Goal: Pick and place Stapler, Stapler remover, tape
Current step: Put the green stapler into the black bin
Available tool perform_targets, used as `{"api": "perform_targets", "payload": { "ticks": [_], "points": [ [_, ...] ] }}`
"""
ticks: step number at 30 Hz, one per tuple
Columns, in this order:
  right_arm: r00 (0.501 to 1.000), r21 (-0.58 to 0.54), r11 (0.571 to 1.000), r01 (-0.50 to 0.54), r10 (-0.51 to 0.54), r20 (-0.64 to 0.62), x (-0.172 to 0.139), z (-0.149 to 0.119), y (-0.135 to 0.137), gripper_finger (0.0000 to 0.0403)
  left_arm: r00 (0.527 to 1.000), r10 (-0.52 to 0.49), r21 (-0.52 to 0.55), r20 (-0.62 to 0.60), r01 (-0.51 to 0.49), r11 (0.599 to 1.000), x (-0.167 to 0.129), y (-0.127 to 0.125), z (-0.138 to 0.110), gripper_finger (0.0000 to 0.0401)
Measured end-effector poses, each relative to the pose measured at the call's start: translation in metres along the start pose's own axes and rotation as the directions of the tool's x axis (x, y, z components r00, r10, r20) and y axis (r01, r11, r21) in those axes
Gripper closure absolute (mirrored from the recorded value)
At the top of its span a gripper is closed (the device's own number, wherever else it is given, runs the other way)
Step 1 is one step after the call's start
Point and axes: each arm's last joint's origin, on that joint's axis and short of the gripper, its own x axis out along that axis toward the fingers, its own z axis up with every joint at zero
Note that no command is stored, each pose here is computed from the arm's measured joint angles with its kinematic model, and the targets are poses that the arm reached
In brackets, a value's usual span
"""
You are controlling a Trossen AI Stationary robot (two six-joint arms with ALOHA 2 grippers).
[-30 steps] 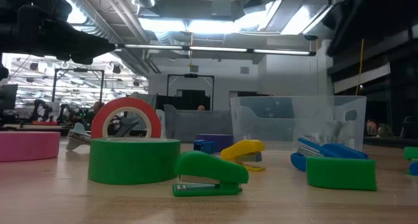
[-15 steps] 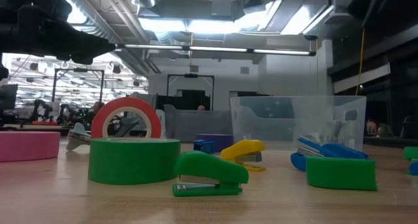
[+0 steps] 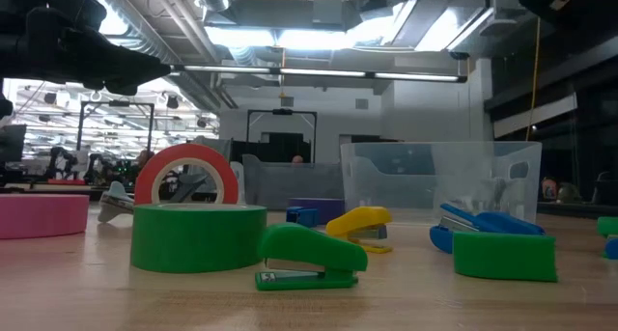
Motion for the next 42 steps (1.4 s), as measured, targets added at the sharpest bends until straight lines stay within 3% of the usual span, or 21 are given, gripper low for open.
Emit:
{"api": "perform_targets", "payload": {
  "ticks": [11, 22, 42],
  "points": [
    [0.995, -0.068, 0.997, -0.032, 0.025, -0.100, 0.022, -0.013, 0.010, 0.0399, 1.000, 0.000, 0.000, 0.000, 0.000, 1.000, 0.000, 0.000, 0.000, 0.0232],
    [0.984, -0.108, 0.994, 0.026, -0.045, -0.171, 0.033, -0.022, 0.007, 0.0379, 1.000, 0.000, 0.000, 0.000, 0.000, 1.000, 0.000, 0.000, 0.000, 0.0232],
    [0.963, -0.206, 0.976, 0.069, -0.119, -0.242, 0.031, -0.030, -0.001, 0.0247, 1.000, 0.000, 0.000, 0.000, 0.000, 1.000, 0.000, 0.000, 0.000, 0.0232]
  ]
}}
